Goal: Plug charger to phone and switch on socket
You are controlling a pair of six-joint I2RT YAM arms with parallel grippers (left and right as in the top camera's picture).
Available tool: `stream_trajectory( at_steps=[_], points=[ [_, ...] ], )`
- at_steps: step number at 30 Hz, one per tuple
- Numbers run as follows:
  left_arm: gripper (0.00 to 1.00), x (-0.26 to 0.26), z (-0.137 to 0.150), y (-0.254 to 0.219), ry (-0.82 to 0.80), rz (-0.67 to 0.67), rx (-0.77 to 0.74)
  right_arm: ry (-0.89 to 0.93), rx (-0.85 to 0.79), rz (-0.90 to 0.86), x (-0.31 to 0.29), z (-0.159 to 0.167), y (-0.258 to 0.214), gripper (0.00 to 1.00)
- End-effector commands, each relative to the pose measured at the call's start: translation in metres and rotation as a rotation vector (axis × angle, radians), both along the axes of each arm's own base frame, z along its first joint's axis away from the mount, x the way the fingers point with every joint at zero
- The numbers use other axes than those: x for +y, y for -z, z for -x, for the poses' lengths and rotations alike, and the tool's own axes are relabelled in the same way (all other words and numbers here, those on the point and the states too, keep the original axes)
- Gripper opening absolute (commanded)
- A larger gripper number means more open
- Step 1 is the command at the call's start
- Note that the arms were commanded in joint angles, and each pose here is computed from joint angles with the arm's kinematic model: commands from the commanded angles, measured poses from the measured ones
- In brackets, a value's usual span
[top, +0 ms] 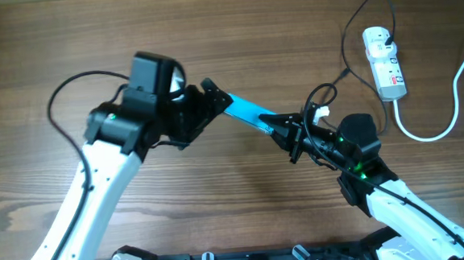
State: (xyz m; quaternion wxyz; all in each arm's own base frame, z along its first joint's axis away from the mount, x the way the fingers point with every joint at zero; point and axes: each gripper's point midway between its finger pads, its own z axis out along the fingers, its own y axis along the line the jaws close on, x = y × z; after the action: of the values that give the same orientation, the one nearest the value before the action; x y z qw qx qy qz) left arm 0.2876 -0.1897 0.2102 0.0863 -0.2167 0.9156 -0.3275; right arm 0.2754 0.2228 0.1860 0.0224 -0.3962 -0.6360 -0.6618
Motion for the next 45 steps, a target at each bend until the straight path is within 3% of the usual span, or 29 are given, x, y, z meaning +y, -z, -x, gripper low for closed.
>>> stream_trajectory(
  at_steps=[1, 5, 13, 15, 20, 24, 26, 28, 32, 35, 37, 39, 42, 45],
  points=[
    [0.9, -0.027, 0.001, 0.019, -0.013, 0.037, 0.098, -0.031, -0.026, -0.021, 0.004, 0.001, -0.013, 0.04],
    [0.8, -0.053, -0.001, 0.033, -0.054, 0.068, 0.174, -0.031, -0.026, -0.021, 0.004, 0.001, -0.013, 0.04],
    [0.48, -0.066, -0.002, 0.058, -0.147, 0.073, 0.304, -0.032, -0.026, -0.021, 0.004, 0.001, -0.013, 0.04],
    [0.32, -0.07, -0.009, 0.053, -0.144, 0.095, 0.273, -0.031, -0.026, -0.021, 0.004, 0.001, -0.013, 0.05],
    [0.04, -0.073, -0.018, 0.048, -0.141, 0.121, 0.232, -0.032, -0.023, -0.02, 0.004, 0.001, -0.012, 0.04],
    [0.04, -0.066, -0.024, 0.047, -0.164, 0.126, 0.227, -0.032, -0.02, -0.018, 0.004, 0.001, -0.011, 0.05],
    [0.04, -0.058, -0.031, 0.047, -0.19, 0.129, 0.225, -0.031, 0.015, -0.005, 0.004, 0.002, -0.004, 0.24],
    [0.04, -0.048, -0.038, 0.047, -0.209, 0.129, 0.216, -0.029, 0.075, 0.02, 0.003, 0.005, 0.01, 0.36],
    [0.04, -0.022, -0.057, 0.046, -0.168, 0.095, 0.121, 0.045, 0.184, 0.193, -0.014, 0.005, 0.06, 0.48],
    [0.04, -0.005, -0.064, 0.042, -0.124, 0.123, 0.09, 0.118, 0.019, 0.487, -0.041, -0.007, 0.09, 0.58],
    [0.04, -0.006, -0.061, 0.033, -0.053, 0.197, 0.086, 0.092, -0.2, 0.701, -0.053, -0.016, 0.094, 0.6],
    [0.04, -0.011, -0.053, 0.016, 0.093, 0.309, 0.046, 0.041, -0.379, 0.86, -0.06, -0.021, 0.094, 0.55],
    [0.04, -0.005, -0.045, 0.028, 0.12, 0.286, 0.084, 0.008, -0.465, 0.93, -0.061, -0.027, 0.086, 0.55],
    [0.04, -0.009, -0.038, 0.052, 0.156, 0.272, 0.159, 0.005, -0.341, 1.079, -0.084, -0.032, 0.086, 0.56]
  ],
)
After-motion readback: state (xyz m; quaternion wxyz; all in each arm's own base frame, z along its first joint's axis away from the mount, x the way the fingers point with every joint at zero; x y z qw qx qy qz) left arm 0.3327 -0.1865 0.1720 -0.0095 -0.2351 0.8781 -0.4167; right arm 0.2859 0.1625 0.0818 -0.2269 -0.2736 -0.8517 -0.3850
